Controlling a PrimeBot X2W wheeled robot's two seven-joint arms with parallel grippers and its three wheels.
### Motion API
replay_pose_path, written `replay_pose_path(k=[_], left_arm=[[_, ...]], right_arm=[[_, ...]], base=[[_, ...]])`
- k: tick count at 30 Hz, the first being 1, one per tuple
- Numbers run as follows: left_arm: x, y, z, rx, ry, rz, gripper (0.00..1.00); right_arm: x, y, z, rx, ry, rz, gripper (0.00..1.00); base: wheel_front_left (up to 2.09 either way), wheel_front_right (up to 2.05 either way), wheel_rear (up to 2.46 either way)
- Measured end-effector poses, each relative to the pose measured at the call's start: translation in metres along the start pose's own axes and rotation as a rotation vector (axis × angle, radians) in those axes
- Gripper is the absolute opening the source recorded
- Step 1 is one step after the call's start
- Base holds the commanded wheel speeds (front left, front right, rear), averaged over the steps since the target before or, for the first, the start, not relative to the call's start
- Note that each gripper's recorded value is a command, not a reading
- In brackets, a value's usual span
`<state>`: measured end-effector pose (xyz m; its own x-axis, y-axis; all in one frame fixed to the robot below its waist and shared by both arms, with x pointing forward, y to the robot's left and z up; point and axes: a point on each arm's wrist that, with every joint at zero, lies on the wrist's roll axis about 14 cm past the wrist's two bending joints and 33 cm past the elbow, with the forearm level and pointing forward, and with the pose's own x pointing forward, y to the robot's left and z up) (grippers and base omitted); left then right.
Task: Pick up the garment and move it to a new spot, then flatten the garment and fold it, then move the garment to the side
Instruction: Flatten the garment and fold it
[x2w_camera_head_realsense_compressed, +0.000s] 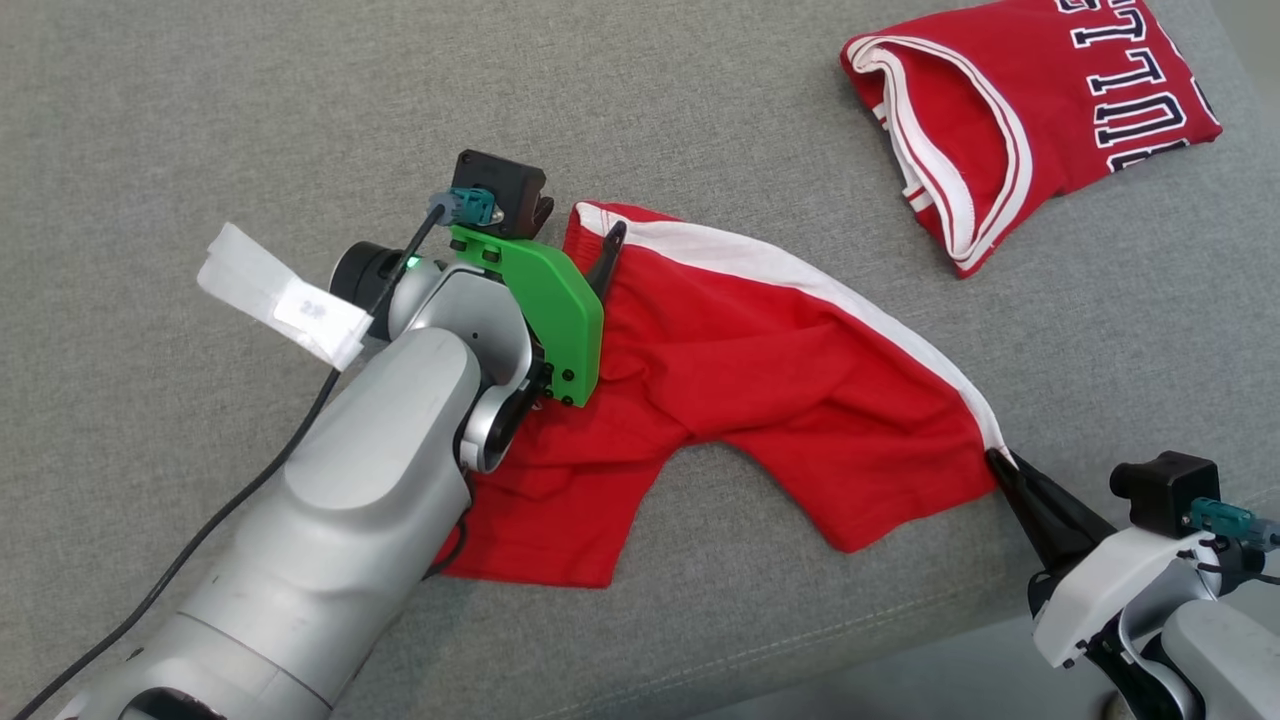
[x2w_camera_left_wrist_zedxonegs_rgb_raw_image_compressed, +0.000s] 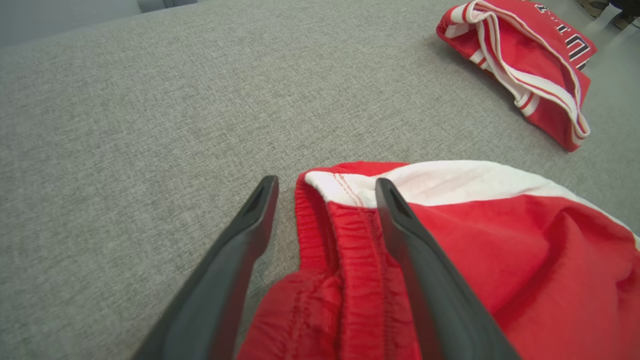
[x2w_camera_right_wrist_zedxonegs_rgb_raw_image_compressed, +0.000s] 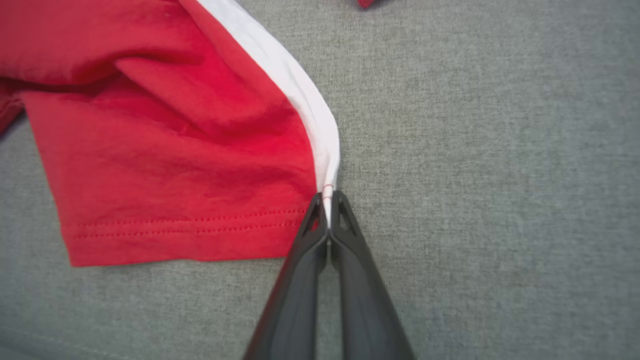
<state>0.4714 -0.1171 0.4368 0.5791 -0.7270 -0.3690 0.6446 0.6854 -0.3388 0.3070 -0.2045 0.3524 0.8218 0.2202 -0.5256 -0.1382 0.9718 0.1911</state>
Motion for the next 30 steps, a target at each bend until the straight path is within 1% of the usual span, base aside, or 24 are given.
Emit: replay_pose_path(k=[2,3,4,5,9,11,13,16,17,19,20,27,29,30], left_arm=[[0.001,0.000,-0.003,-0.006,0.013,-0.003,0.93],[0.002,-0.001,-0.004,-0.007,0.019,-0.005,0.85],[0.003,-0.002,-0.006,-0.011,0.028,-0.008,0.55],[0.004,-0.002,-0.007,-0.013,0.034,-0.012,0.49],[0.007,-0.005,-0.011,-0.010,0.050,-0.023,0.44],[0.008,-0.005,-0.013,-0.009,0.057,-0.023,0.38],[0.010,-0.006,-0.014,-0.007,0.060,-0.025,0.39],[0.011,-0.005,-0.014,-0.014,0.065,-0.026,0.36],[0.011,-0.005,-0.015,-0.016,0.069,-0.027,0.20],[0.011,-0.006,-0.015,-0.015,0.068,-0.027,0.02],[0.011,-0.006,-0.014,-0.013,0.066,-0.029,0.00],[0.006,-0.010,-0.004,-0.004,0.034,-0.044,0.00],[0.004,-0.012,0.007,-0.005,-0.001,-0.051,0.00],[0.003,-0.012,0.016,-0.001,-0.024,-0.050,0.00]], right_arm=[[0.000,0.002,-0.001,0.004,0.002,0.006,0.00],[-0.001,0.002,-0.001,0.007,0.003,0.008,0.00],[-0.001,0.003,-0.002,0.010,0.003,0.007,0.00],[0.000,0.003,-0.002,0.013,0.003,0.007,0.00],[0.000,0.003,-0.003,0.023,0.004,0.000,0.00],[0.000,0.004,-0.003,0.027,0.002,-0.002,0.00],[-0.001,0.003,-0.004,0.030,0.002,-0.006,0.00],[-0.001,0.002,-0.004,0.032,0.002,-0.010,0.00],[-0.001,0.002,-0.004,0.033,0.002,-0.011,0.00],[-0.001,0.002,-0.004,0.033,0.002,-0.011,0.00],[-0.001,0.002,-0.004,0.033,0.001,-0.011,0.00],[0.000,0.007,0.003,0.003,-0.017,0.017,0.00],[0.006,0.011,0.022,-0.019,-0.070,0.042,0.00],[0.010,0.012,0.040,-0.043,-0.116,0.059,0.00]], base=[[0.00,0.00,0.00],[0.00,0.00,0.00],[0.00,0.00,0.00],[0.00,0.00,0.00],[0.00,0.00,0.00],[0.00,0.00,0.00],[0.00,0.00,0.00],[0.00,0.00,0.00],[0.00,0.00,0.00],[0.00,0.00,0.00],[0.00,0.00,0.00],[0.00,0.00,0.00],[0.00,0.00,0.00],[0.00,0.00,0.00]])
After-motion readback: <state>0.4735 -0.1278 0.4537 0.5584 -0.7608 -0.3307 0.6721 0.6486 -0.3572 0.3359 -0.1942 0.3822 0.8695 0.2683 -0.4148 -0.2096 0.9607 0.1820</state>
